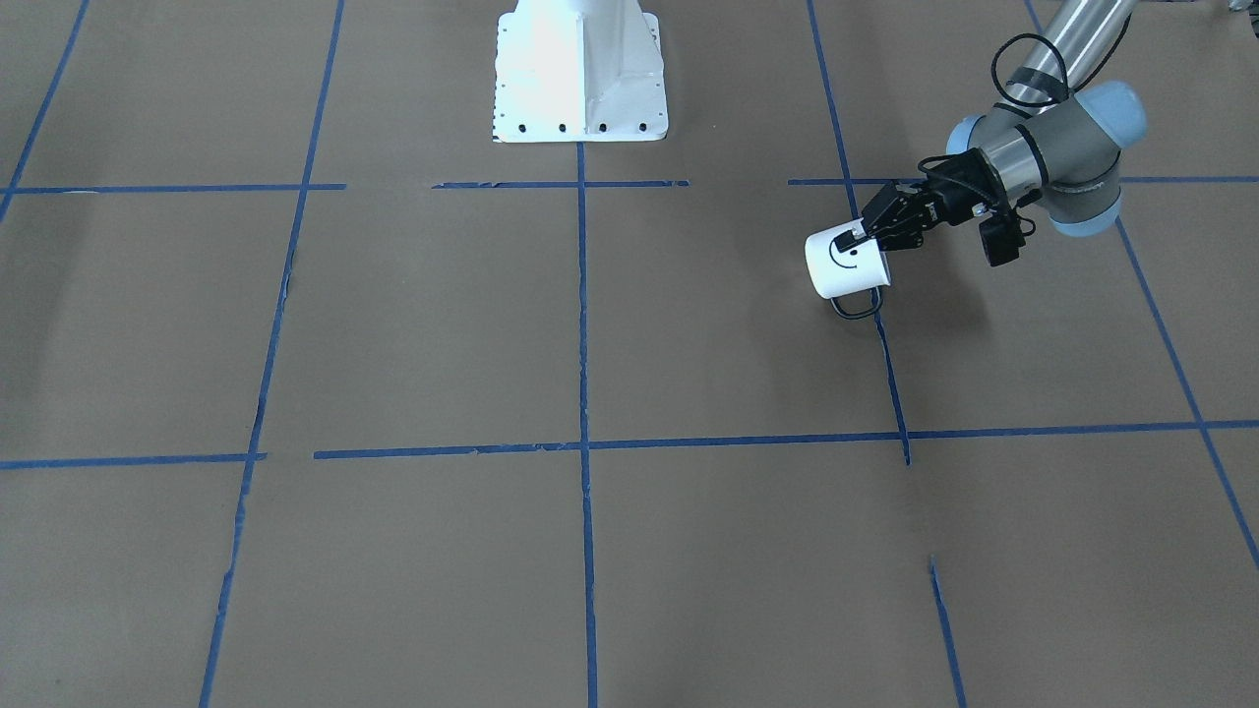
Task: Flip mug
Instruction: 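Lift the mug with the left gripper and rotate it upright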
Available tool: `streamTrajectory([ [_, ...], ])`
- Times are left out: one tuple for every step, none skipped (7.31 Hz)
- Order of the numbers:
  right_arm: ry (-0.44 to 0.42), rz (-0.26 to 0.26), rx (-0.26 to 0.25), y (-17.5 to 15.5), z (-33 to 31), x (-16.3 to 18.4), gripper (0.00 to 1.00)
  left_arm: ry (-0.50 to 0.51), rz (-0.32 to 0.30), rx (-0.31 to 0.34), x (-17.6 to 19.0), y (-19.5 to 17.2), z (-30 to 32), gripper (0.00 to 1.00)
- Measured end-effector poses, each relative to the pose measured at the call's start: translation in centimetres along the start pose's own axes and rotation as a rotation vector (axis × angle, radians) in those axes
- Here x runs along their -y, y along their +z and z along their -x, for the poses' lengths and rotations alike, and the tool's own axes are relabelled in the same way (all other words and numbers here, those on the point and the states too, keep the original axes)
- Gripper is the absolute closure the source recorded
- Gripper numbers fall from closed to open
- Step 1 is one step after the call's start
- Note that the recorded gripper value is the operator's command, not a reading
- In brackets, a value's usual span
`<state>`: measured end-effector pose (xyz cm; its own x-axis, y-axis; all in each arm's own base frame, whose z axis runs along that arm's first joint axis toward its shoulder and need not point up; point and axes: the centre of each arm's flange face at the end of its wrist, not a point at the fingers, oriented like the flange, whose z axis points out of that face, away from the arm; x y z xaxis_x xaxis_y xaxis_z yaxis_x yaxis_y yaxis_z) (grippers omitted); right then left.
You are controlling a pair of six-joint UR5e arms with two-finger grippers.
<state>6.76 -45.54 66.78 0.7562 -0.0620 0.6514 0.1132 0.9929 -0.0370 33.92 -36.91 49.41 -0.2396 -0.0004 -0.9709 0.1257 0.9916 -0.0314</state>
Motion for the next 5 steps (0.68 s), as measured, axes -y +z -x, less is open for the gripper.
streamTrajectory([
  [0.000,0.000,0.000,0.0,0.0,0.0,0.00,-0.017,0.042,-0.006,0.4,1.3,-1.6,1.00],
  [0.000,0.000,0.000,0.0,0.0,0.0,0.00,-0.035,0.058,0.009,1.4,3.1,-3.6,1.00],
  [0.000,0.000,0.000,0.0,0.0,0.0,0.00,-0.055,0.054,0.039,2.6,5.1,-6.2,1.00],
  [0.000,0.000,0.000,0.0,0.0,0.0,0.00,-0.083,0.041,0.082,3.7,7.2,-9.3,1.00],
  [0.000,0.000,0.000,0.0,0.0,0.0,0.00,-0.124,0.021,0.147,5.1,9.8,-12.8,1.00],
])
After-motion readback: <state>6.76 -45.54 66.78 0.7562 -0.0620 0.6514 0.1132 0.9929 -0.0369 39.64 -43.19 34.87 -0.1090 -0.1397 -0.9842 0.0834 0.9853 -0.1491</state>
